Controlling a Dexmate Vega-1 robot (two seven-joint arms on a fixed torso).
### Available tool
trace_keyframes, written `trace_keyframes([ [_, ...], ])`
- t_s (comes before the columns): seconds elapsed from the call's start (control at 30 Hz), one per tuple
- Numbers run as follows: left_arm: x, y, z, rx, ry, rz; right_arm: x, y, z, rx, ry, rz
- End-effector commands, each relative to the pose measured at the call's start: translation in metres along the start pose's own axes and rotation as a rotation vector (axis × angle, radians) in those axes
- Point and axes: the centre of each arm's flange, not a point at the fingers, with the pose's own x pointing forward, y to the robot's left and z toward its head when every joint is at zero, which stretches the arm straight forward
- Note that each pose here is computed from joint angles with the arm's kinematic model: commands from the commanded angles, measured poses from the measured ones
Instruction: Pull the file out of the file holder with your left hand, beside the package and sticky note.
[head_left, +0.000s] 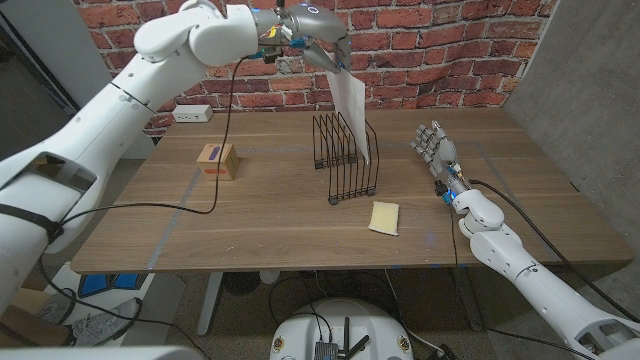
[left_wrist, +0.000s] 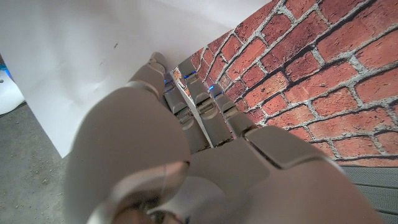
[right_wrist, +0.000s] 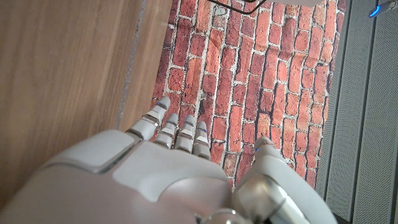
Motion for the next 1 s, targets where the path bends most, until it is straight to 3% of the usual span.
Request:
trace_keyframes([
  [0.03,-0.028,0.013,-0.005,-0.015,0.1,0.078,0.001,0.003,0.005,-0.011,-0.016,0.007],
  [1.0,-0.085,0.034,-0.018,-0.037,0.273,0.203,0.004,0.014,0.007,-0.017,-0.026,0.017],
])
